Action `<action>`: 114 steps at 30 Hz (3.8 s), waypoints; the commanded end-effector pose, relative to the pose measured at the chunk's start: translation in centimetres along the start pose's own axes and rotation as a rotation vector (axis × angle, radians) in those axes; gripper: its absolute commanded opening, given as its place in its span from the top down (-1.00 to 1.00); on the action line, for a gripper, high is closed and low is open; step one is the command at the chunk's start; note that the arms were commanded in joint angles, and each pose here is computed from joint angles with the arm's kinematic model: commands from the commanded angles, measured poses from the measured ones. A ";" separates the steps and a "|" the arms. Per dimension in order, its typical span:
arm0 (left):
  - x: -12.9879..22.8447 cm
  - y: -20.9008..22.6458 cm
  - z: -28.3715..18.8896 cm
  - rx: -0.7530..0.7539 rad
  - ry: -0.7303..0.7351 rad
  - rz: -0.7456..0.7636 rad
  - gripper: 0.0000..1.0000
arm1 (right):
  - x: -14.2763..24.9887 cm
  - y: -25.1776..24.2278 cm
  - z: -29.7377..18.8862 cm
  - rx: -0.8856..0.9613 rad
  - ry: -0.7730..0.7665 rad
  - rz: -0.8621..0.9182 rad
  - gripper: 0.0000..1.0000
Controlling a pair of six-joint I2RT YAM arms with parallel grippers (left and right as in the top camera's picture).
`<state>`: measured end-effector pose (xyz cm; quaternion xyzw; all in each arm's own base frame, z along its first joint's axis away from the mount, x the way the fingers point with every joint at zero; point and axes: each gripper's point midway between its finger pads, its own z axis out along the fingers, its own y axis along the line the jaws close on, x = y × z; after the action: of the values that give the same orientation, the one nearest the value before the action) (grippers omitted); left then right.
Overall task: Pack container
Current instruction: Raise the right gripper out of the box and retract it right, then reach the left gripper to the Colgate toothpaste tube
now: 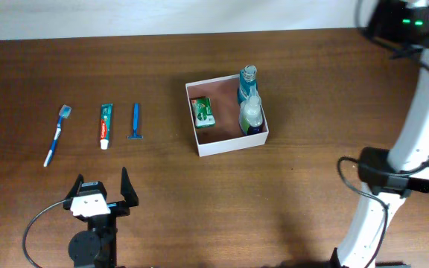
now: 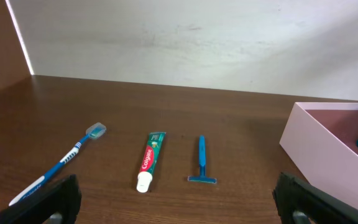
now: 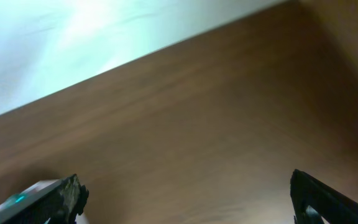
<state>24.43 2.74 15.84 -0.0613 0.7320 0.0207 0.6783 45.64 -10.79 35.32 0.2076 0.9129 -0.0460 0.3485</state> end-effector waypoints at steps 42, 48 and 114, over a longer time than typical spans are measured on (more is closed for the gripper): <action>-14.7 -1.3 -3.3 0.086 -0.451 -0.141 -0.99 | 2.6 -8.1 4.9 0.138 0.190 0.139 -0.97; -17.8 -3.0 -1.9 0.150 -0.359 -0.030 -0.99 | 2.6 -8.1 4.9 0.138 0.190 0.139 -0.97; 9.6 4.7 17.5 -0.086 1.291 0.118 -0.99 | 2.6 -8.1 4.9 0.138 0.190 0.139 -0.97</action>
<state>39.62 8.46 5.03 -0.0842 0.9916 0.0396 0.0903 43.45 -18.18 30.34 0.2932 0.9174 -0.0667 0.2606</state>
